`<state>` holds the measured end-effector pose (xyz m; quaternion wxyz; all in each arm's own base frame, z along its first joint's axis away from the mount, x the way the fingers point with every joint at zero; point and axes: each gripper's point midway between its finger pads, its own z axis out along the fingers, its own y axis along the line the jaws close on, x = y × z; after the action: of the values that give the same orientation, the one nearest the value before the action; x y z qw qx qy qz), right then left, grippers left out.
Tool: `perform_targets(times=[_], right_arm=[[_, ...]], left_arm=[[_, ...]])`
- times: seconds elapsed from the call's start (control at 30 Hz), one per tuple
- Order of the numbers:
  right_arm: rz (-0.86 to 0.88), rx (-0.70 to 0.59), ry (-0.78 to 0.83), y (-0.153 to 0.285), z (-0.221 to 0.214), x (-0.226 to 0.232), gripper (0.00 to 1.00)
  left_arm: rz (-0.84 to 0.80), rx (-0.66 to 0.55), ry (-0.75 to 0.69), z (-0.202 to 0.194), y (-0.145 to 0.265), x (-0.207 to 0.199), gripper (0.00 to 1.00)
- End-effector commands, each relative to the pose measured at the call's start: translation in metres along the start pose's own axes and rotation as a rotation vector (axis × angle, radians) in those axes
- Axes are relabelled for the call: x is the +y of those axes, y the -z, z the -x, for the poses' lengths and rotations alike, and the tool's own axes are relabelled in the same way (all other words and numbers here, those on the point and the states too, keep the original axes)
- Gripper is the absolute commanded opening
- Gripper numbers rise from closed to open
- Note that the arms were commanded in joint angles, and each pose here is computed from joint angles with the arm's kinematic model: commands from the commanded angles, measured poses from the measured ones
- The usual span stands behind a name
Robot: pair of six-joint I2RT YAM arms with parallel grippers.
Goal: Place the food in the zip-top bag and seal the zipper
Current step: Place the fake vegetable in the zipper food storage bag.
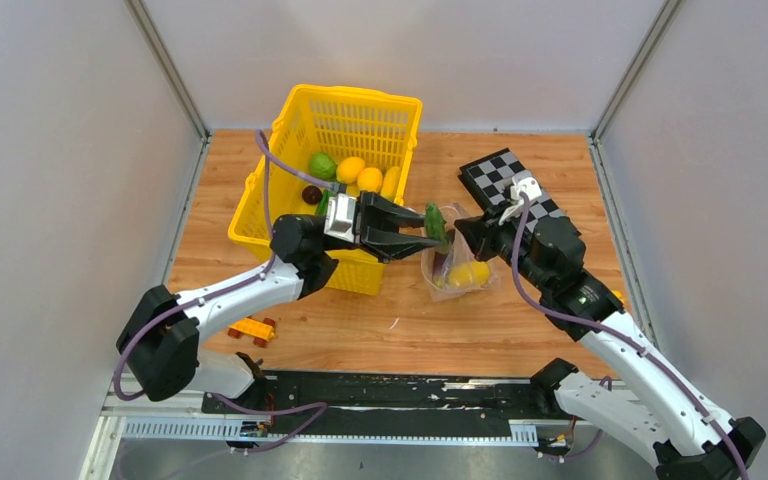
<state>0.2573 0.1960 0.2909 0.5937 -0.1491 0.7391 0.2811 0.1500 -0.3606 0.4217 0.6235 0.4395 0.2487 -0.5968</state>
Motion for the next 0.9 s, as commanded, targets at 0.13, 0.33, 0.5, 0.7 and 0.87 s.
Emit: perform_targets(times=[0.13, 0.33, 0.5, 0.7, 0.87], right_arm=[[0.041, -0.113, -0.020, 0.015, 0.045, 0.014, 0.00], [0.056, -0.122, -0.025, 0.016, 0.050, 0.018, 0.00], [0.065, -0.138, -0.032, 0.020, 0.055, 0.021, 0.00], [0.056, -0.142, -0.035, 0.022, 0.054, 0.019, 0.00], [0.064, -0.132, -0.037, 0.021, 0.051, 0.020, 0.00]], left_arm=[[0.072, 0.187, -0.101, -0.043, 0.005, 0.011, 0.36], [0.104, 0.352, -0.161, -0.070, 0.009, 0.015, 0.43], [0.120, 0.388, -0.175, -0.076, 0.012, 0.019, 0.50], [0.142, 0.444, -0.209, -0.078, 0.018, 0.024, 0.59], [0.141, 0.505, -0.189, -0.083, 0.022, 0.022, 0.58]])
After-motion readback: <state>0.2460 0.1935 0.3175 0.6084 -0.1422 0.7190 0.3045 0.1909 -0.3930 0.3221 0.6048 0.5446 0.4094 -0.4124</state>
